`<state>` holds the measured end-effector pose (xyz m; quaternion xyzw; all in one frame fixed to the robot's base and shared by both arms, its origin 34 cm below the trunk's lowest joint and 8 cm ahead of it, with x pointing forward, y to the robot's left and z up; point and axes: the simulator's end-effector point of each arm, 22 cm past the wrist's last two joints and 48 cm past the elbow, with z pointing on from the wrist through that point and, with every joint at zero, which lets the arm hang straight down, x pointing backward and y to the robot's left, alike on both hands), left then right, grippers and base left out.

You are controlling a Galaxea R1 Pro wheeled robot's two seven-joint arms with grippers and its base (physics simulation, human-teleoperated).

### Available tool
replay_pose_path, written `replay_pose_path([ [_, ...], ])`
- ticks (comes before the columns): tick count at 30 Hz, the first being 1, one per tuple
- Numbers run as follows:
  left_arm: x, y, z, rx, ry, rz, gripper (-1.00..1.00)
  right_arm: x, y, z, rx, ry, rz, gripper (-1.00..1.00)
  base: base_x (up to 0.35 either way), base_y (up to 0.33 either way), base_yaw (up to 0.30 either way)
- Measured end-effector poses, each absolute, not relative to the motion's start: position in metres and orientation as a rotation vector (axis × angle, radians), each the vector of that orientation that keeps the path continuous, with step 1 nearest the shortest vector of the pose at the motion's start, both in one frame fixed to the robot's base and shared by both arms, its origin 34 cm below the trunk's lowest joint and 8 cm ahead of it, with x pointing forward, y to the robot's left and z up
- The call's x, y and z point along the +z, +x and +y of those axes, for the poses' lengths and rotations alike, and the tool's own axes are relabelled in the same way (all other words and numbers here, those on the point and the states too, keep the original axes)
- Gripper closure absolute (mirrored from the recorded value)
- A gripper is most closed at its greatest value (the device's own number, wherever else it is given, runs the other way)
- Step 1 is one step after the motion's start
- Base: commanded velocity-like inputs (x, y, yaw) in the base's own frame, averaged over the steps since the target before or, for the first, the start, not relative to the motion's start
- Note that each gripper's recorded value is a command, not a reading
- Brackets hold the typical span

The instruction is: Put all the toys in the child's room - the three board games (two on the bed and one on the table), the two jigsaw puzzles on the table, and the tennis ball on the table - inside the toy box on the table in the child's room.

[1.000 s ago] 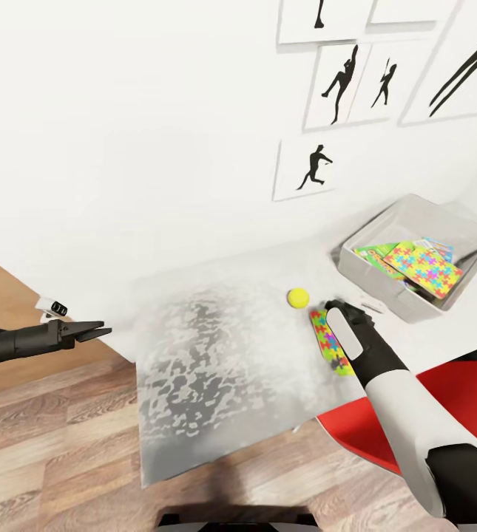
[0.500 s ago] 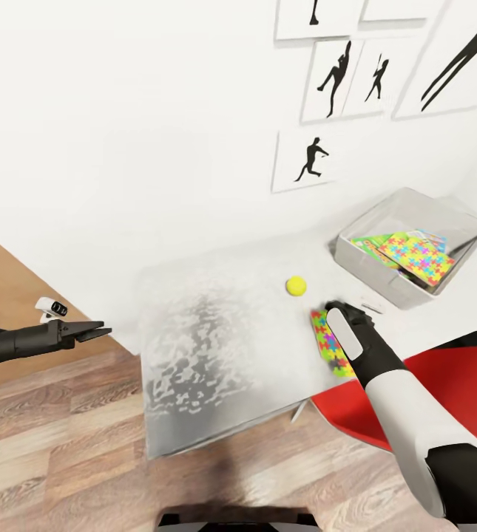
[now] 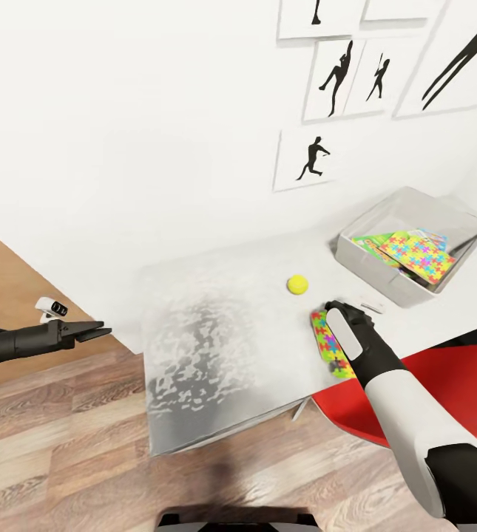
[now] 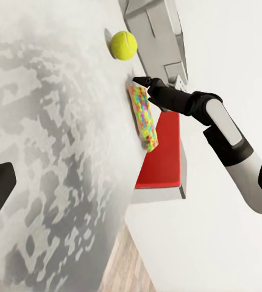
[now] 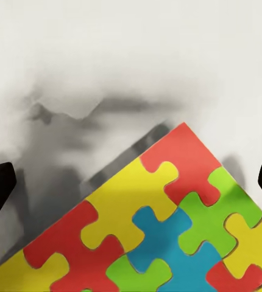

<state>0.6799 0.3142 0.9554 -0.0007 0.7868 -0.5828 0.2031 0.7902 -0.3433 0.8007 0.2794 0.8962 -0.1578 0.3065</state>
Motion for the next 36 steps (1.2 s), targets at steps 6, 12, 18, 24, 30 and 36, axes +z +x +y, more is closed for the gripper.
replay_pose_path([
  [6,0.9550,0.6799,0.3140,-1.627,-0.002,2.197,-1.00,0.8006,0.7906,-0.3423,-0.416,0.738,2.371,-1.00,-0.054,0.036,0.000],
  [12,0.9550,0.6799,0.3140,-1.627,-0.001,2.197,-1.00,0.8007,0.7905,-0.3428,-0.419,0.736,2.371,-1.00,-0.032,0.059,0.000],
  [18,0.9551,0.6798,0.3140,-1.627,-0.001,2.197,-1.00,0.8008,0.7904,-0.3419,-0.421,0.733,2.372,-1.00,-0.014,0.071,0.000],
  [24,0.9550,0.6800,0.3140,-1.627,-0.002,2.197,-1.00,0.8004,0.7909,-0.3404,-0.413,0.736,2.371,-1.00,-0.080,0.071,0.000],
  [30,0.9549,0.6800,0.3140,-1.627,-0.002,2.197,-1.00,0.8004,0.7910,-0.3401,-0.413,0.736,2.372,-1.00,-0.131,0.089,0.000],
  [36,0.9550,0.6800,0.3141,-1.626,-0.001,2.197,-1.00,0.8005,0.7909,-0.3391,-0.415,0.731,2.373,-1.00,-0.106,0.112,0.000],
])
